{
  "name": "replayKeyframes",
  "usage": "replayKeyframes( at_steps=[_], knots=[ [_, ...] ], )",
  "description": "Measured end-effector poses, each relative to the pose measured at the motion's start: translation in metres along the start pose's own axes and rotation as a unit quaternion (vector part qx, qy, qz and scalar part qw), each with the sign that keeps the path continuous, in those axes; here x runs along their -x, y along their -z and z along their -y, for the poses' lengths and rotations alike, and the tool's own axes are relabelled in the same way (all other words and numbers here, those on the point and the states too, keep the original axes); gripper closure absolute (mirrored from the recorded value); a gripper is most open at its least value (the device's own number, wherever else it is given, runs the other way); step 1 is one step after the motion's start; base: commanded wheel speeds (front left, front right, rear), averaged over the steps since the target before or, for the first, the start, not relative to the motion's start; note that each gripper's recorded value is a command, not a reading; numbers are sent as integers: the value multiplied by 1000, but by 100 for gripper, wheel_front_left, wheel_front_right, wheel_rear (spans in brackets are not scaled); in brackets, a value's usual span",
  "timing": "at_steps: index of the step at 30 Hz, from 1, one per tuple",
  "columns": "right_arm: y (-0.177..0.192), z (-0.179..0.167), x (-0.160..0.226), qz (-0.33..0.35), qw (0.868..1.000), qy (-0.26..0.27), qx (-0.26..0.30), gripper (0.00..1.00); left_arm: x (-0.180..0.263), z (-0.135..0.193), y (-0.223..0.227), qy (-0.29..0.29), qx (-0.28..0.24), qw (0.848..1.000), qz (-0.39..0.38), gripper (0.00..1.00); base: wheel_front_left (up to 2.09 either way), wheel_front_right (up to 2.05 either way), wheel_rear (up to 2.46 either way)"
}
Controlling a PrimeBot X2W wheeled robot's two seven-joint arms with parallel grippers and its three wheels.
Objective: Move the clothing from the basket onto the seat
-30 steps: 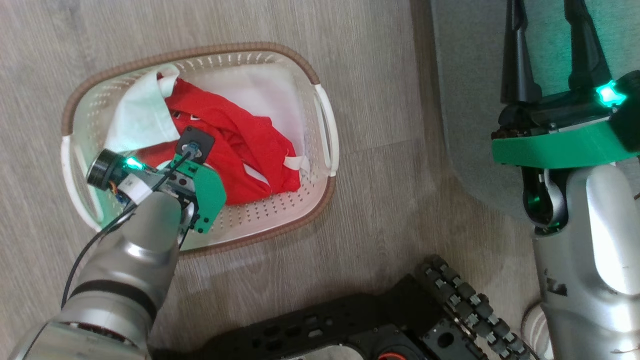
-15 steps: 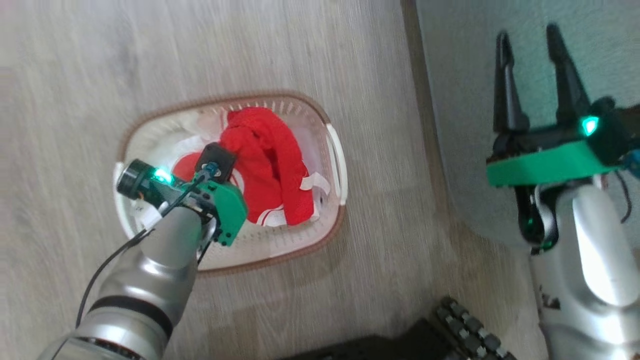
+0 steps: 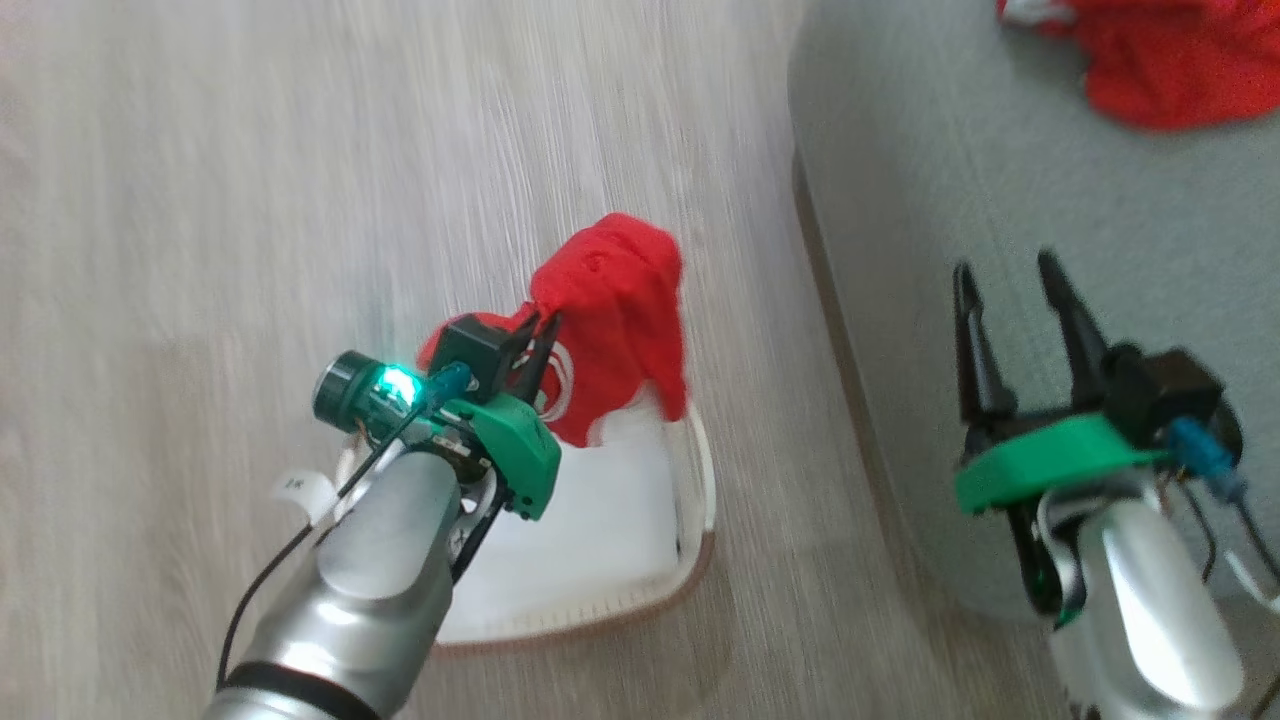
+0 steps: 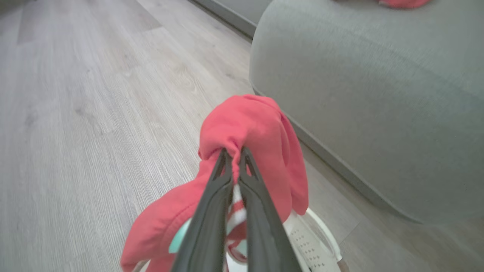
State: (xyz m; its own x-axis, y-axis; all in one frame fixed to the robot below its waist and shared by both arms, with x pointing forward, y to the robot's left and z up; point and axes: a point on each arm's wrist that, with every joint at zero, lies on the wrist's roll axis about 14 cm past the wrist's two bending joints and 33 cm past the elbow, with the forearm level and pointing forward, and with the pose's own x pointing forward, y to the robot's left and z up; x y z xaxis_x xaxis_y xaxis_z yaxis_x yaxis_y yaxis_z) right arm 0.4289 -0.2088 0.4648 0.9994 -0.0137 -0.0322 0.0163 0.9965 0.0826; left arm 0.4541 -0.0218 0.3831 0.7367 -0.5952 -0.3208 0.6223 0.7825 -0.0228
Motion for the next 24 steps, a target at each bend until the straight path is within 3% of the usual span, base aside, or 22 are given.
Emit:
replayKeyframes(
  at_steps=[13,18,24],
  knots=[
    [-51,-11,65,68,998,-12,-5,0,61,43,-156,15,-58,980,189,100,0,0,0],
    [-64,-24,72,89,996,-31,-1,0,79,56,-186,19,-76,971,225,100,0,0,0],
    [-66,-63,78,92,992,-90,-2,0,99,73,-214,27,-88,960,263,100,0,0,0]
  ],
)
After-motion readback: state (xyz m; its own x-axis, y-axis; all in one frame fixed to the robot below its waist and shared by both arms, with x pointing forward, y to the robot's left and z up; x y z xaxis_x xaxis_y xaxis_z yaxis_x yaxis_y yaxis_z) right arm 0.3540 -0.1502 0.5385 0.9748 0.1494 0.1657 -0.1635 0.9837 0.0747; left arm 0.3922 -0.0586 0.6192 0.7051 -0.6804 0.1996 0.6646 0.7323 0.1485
